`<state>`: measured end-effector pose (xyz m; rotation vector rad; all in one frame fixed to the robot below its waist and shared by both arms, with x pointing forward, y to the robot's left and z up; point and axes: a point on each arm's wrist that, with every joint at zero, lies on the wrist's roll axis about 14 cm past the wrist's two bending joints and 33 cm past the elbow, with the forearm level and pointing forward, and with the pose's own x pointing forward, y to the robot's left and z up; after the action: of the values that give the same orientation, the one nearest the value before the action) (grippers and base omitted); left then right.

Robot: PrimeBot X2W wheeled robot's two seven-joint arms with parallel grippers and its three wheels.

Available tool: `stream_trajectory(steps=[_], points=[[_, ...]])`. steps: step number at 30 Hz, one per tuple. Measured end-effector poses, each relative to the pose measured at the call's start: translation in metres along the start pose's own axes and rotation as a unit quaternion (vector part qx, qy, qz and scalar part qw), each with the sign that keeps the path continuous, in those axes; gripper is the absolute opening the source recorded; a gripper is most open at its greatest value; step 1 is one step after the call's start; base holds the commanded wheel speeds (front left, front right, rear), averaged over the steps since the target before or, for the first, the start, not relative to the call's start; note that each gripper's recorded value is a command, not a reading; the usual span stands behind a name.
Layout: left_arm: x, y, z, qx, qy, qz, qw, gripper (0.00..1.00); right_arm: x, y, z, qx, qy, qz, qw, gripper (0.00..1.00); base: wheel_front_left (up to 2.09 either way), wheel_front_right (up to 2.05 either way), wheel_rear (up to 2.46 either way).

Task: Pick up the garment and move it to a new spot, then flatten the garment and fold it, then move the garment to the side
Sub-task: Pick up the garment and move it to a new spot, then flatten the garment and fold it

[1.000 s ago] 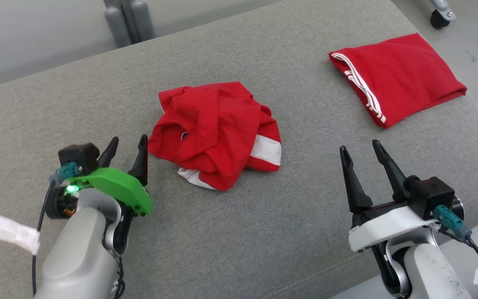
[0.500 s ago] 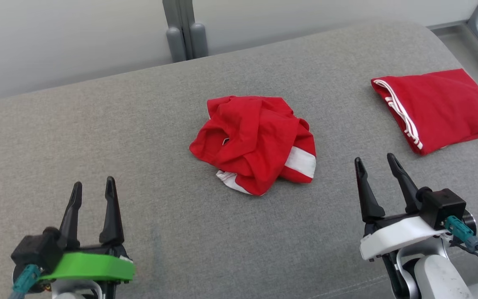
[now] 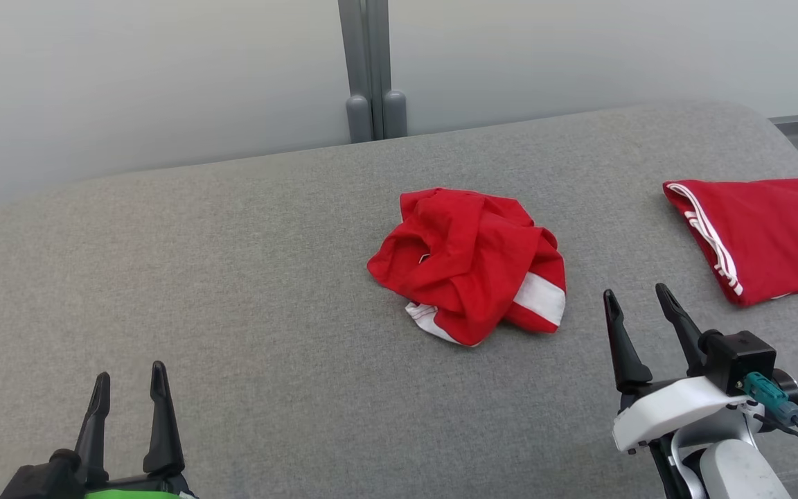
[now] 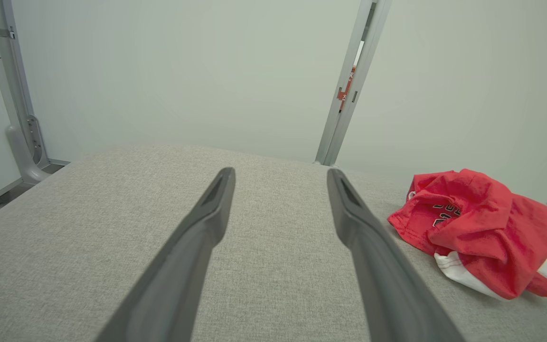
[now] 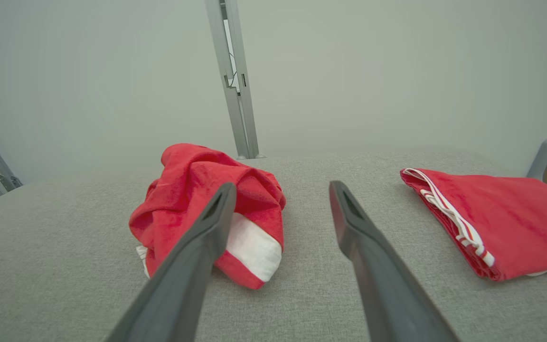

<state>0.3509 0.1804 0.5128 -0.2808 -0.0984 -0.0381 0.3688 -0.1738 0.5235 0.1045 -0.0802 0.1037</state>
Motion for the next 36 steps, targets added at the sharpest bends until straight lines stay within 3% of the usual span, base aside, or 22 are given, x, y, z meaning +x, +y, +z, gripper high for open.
stream_trajectory(steps=[20, 27, 36], points=[[-0.011, 0.009, -0.013, 0.003, 0.027, 0.007, 1.0, 1.0, 0.002, 0.012, -0.008, 0.002, 0.023, 0.02, 1.0, 1.0, 0.0, 0.0, 0.0], [-0.01, 0.008, -0.015, 0.002, 0.032, 0.006, 0.999, 1.0, 0.021, 0.003, -0.039, -0.002, 0.135, 0.014, 0.991, 1.0, 0.0, 0.0, 0.0], [-0.005, 0.014, -0.015, 0.004, 0.032, 0.013, 0.999, 1.0, 0.049, 0.01, -0.091, 0.055, 0.262, 0.012, 0.964, 1.0, 0.0, 0.0, 0.0]])
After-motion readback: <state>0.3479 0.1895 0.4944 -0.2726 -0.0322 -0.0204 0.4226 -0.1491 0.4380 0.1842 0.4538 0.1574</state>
